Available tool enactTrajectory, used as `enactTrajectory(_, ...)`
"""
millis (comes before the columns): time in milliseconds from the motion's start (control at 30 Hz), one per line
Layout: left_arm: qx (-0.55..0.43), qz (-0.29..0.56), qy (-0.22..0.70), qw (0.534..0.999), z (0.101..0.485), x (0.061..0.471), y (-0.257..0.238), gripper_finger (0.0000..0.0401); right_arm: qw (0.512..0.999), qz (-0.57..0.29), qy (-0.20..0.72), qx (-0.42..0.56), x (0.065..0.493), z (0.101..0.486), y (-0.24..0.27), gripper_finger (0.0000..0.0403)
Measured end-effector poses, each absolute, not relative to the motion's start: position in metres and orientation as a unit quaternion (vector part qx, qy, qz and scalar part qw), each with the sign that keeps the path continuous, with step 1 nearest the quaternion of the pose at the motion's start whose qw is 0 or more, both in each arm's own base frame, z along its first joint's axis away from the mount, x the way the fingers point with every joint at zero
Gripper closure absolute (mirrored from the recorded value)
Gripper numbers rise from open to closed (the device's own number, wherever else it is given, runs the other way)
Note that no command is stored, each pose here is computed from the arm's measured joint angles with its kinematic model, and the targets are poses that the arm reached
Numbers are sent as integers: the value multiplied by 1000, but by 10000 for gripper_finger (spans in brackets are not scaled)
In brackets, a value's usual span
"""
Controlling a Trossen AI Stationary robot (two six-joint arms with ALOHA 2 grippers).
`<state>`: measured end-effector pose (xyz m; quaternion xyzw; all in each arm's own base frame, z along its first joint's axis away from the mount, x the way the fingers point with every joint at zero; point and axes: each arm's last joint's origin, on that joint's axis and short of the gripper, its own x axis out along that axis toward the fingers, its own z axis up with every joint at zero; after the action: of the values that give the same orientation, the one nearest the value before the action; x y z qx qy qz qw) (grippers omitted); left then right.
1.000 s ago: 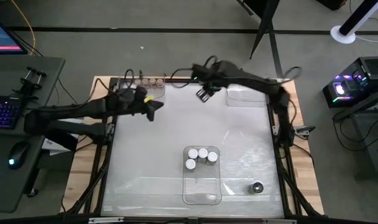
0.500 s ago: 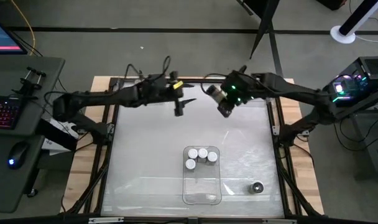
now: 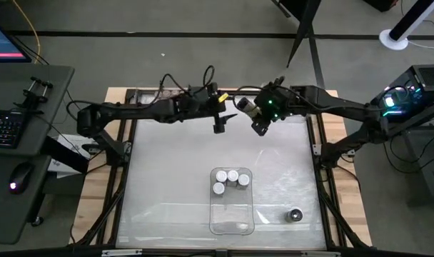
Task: Sort spices by type
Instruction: Put the top black seasoning bottle into the top right transparent bin
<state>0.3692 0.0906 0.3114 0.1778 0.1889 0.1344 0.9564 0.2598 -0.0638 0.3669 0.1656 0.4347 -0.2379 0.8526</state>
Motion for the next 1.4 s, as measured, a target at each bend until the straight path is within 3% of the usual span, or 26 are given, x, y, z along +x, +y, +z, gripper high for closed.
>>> enactTrajectory(167, 164, 126, 183, 961, 312, 368, 96, 130, 864, -180, 450, 140, 260, 367, -63, 255)
enactTrajectory(400, 151, 22, 160, 975, 312, 370, 88, 130, 867, -117, 475, 93, 265, 361, -63, 255)
enactTrajectory(833, 154, -2, 157, 975, 312, 372, 75, 132, 884, -52, 464, -12, 276, 361, -48, 255)
enactTrajectory(933, 155, -9, 157, 975, 312, 373, 70, 152, 885, -48, 463, -13, 277, 361, -46, 255)
enactTrajectory(1033, 154, -15, 158, 975, 312, 374, 66, 204, 885, -42, 464, -16, 277, 361, -42, 255)
enactTrajectory(1100, 153, -16, 158, 975, 312, 374, 64, 243, 884, -40, 466, -16, 277, 361, -40, 230)
enactTrajectory(1267, 130, -3, 179, 975, 308, 372, 69, 243, 886, -70, 458, -21, 279, 362, -40, 119)
enactTrajectory(1400, 116, 19, 229, 966, 301, 366, 79, 243, 883, -111, 455, -14, 277, 367, -42, 71)
